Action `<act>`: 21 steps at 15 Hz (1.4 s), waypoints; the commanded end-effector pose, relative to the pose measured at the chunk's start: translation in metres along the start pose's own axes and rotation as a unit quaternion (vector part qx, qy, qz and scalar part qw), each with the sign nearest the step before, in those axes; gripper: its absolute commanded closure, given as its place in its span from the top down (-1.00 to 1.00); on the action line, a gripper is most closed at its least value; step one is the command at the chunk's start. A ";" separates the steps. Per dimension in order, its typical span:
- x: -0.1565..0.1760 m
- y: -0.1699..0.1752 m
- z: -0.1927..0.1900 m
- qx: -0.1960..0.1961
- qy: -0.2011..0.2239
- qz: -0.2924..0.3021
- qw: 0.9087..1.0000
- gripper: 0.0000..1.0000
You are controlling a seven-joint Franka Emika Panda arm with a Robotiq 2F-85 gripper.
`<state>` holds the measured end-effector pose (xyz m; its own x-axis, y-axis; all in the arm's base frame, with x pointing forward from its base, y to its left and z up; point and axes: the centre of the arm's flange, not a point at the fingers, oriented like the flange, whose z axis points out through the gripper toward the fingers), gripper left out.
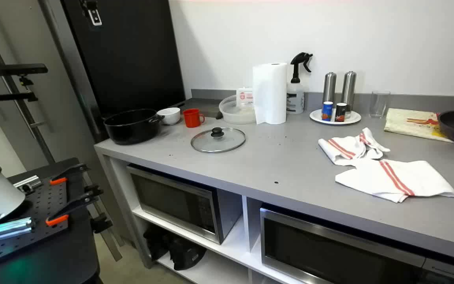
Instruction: Place the lid on the pot
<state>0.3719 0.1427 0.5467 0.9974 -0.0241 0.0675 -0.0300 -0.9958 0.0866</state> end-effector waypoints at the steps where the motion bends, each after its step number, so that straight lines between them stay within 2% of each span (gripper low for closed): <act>1: 0.000 0.000 0.000 0.000 0.001 0.000 1.000 1.00; 10: 0.004 0.003 0.000 0.001 -0.004 0.000 1.000 1.00; 14: 0.036 0.026 0.010 0.009 -0.031 0.004 0.999 1.00; 21: 0.103 0.065 0.061 0.002 -0.070 0.001 0.998 1.00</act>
<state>0.4376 0.0787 0.5086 0.9972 -0.0607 -0.0435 -0.0573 -0.9955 0.0751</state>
